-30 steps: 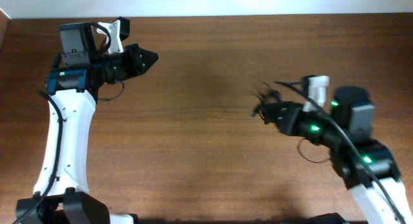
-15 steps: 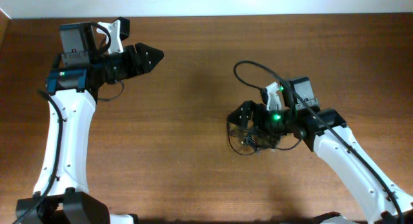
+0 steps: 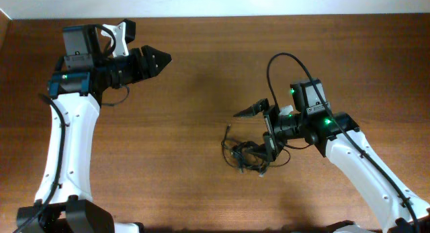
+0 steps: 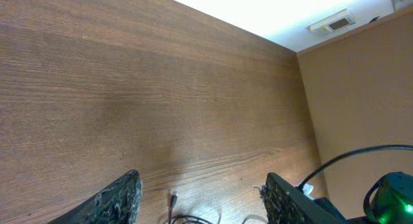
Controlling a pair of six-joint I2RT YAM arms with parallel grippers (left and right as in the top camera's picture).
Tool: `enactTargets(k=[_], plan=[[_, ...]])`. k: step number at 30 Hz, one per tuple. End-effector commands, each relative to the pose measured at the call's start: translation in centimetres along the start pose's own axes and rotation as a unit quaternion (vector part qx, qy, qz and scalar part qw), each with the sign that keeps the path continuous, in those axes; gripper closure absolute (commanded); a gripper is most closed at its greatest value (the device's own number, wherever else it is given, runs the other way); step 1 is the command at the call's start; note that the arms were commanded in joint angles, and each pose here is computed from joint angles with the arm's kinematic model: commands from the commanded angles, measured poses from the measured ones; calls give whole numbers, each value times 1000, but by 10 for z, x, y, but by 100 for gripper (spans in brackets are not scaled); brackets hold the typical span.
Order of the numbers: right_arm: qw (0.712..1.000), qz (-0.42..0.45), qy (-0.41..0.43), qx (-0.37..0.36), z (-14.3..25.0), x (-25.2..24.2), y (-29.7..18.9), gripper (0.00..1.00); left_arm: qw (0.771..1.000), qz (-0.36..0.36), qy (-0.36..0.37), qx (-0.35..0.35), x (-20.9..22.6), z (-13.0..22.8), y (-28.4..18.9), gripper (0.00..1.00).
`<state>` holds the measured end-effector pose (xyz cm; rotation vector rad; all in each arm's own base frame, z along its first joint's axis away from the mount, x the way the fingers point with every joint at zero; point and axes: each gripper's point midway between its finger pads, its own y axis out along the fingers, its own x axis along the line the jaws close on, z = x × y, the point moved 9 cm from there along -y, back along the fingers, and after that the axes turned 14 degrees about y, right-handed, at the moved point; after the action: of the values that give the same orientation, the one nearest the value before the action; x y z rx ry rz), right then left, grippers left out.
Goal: Untangle cables
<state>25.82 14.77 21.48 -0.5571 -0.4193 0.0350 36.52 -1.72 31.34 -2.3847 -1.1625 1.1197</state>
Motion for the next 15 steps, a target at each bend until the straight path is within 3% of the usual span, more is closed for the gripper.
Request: enactTargets(k=[1,6,9,15], plan=[[991,-10,131,14,3,7,0,2,1000,1,16,-11,-9,-5,-7,38],[995,-73,64,36,11,32,-2,2,1000,1,15,-9,-9,-5,-7,39],[984,-72,156,35,9,32,-2,2,1000,1,12,-6,-9,-4,-7,39],[982,-146,117,25,7,55,-15,2,1000,1,10,-4,-8,-3,-7,39]])
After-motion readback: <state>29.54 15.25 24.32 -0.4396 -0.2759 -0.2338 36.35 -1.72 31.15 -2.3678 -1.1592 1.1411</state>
